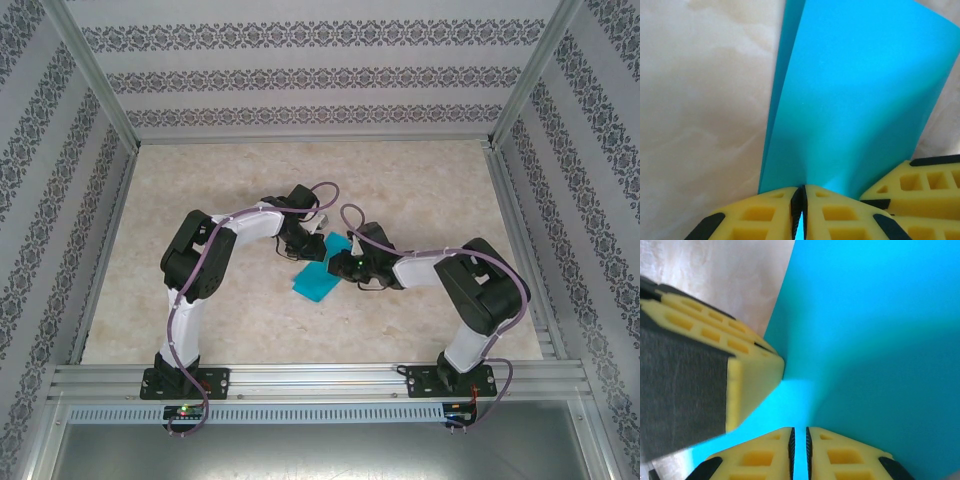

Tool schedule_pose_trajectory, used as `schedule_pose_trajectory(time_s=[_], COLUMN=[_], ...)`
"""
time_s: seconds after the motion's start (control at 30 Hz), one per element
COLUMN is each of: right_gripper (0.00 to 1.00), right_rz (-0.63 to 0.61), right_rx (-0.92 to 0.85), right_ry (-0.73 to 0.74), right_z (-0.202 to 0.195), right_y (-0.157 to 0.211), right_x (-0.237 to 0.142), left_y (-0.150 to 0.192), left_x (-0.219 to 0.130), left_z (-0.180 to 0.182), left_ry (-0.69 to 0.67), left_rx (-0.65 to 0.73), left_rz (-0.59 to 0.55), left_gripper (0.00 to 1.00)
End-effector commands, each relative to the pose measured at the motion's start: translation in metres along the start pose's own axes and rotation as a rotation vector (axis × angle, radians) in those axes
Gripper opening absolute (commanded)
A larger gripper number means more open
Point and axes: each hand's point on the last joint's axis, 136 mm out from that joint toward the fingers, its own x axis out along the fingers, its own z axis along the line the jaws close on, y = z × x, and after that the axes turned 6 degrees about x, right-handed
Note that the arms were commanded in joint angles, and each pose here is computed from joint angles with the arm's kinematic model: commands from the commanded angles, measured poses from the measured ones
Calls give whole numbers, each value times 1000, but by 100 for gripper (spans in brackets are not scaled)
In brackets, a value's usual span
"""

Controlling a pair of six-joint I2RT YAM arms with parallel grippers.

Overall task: Fold a paper plane with a square sheet of paper (pick it up from the middle)
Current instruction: Fold the square sheet of paper in half at the center of the table.

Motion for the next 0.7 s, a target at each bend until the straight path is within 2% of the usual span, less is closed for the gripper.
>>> schedule_pose_trajectory(time_s=[0.0,0.17,0.23,0.43,0.53,0.67], right_gripper=[17,18,18,18,18,18], right_rz=[130,128,105,-18,-20,22], right_rx=[29,7,8,-9,-26,-37], right_ry=[123,181,162,21,-24,-28], right_z=[-41,-51,-46,8,29,35], right_y=[47,53,50,17,10,14], right_x=[-9,-23,-28,-40,-33,-13], left_y=[50,50,49,48,46,46], left_x=[29,30,29,27,26,25], left_z=[61,62,61,59,58,58], left_ry=[-221,-222,-222,-221,-217,-219], left_rx=[-60,-61,-59,-59,-59,-59], left_rz=[179,182,182,178,174,174], left_gripper=[17,17,17,17,17,17])
